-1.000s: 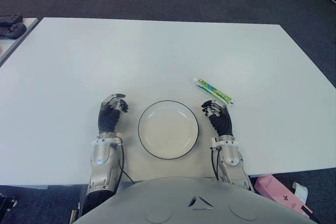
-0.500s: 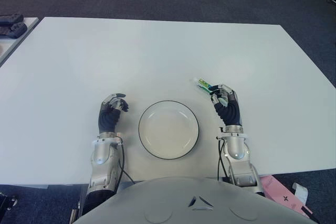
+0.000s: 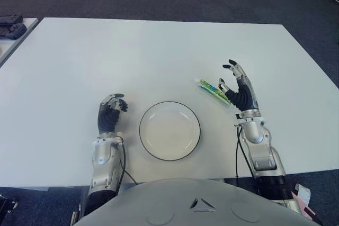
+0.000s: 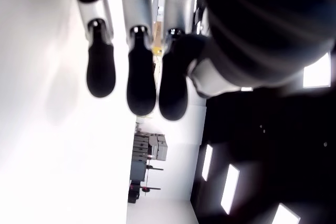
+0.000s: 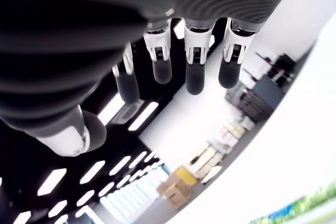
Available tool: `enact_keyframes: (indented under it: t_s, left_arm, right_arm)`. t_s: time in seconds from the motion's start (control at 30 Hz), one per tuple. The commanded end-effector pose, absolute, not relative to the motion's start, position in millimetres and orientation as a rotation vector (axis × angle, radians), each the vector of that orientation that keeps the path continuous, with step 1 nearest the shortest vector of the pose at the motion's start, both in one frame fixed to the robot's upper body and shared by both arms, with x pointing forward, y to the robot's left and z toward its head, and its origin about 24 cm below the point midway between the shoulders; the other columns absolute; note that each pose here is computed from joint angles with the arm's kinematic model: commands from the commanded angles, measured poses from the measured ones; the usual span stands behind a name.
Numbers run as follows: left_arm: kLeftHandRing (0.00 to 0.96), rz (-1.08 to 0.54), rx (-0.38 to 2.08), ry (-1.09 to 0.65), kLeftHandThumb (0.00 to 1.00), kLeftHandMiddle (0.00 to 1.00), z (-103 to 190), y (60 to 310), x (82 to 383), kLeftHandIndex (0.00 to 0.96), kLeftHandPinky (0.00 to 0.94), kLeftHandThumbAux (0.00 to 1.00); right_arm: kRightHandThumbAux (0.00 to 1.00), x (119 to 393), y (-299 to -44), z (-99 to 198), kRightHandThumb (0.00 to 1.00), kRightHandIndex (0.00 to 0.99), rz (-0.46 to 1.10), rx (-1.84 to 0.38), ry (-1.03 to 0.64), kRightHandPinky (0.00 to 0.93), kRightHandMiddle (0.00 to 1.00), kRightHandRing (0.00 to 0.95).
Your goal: Put the toothpaste on the table into the plate.
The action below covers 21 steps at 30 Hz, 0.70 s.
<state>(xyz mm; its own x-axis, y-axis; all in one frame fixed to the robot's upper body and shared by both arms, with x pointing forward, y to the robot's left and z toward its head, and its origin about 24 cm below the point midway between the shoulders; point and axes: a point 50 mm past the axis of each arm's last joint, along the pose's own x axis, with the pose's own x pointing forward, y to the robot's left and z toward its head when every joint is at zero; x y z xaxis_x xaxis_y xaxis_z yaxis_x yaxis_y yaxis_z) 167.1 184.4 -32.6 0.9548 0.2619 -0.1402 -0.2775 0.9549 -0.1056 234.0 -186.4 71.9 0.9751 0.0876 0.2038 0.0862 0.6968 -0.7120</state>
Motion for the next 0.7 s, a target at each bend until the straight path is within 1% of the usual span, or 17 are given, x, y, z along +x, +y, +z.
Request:
enact_keyframes:
  t_s: [0.03, 0.07, 0.13, 0.2, 0.33, 0.5, 0.7]
  left_arm:
    - [0.607, 0.301, -0.129, 0.281, 0.708, 0.614, -56, 180, 150, 0.435, 0.597, 0.719]
    - [0.608, 0.295, -0.127, 0.272, 0.708, 0.614, -56, 180, 150, 0.435, 0.598, 0.719]
    - [0.616, 0.285, -0.123, 0.257, 0.706, 0.620, -55, 180, 150, 0.435, 0.607, 0.719]
    - [0.623, 0.279, -0.123, 0.250, 0.705, 0.626, -55, 180, 150, 0.434, 0.614, 0.720]
    - [0.631, 0.260, -0.125, 0.234, 0.703, 0.636, -53, 180, 150, 0.434, 0.616, 0.720]
    - [0.635, 0.253, -0.131, 0.232, 0.702, 0.640, -53, 181, 149, 0.434, 0.616, 0.720]
    - [0.627, 0.277, -0.142, 0.252, 0.700, 0.635, -54, 181, 148, 0.434, 0.600, 0.720]
  right_arm:
    - [0.377, 243, -191, 66, 0.558, 0.006, 0.051, -0.885, -0.185, 0.029, 0.006, 0.013]
    - [0.360, 249, -193, 65, 0.557, 0.005, 0.067, -0.924, -0.179, 0.023, 0.004, 0.010]
    - [0.291, 257, -196, 66, 0.547, 0.002, 0.088, -0.987, -0.173, 0.009, 0.001, 0.004]
    - [0.251, 260, -198, 66, 0.539, 0.001, 0.099, -1.023, -0.171, 0.004, 0.000, 0.002]
    - [0.188, 271, -197, 68, 0.516, 0.000, 0.128, -1.166, -0.164, 0.000, 0.000, 0.000]
    - [0.154, 277, -193, 69, 0.509, 0.000, 0.152, -1.255, -0.156, 0.000, 0.000, 0.000]
    - [0.120, 283, -186, 61, 0.507, 0.000, 0.217, -1.324, -0.110, 0.000, 0.000, 0.000]
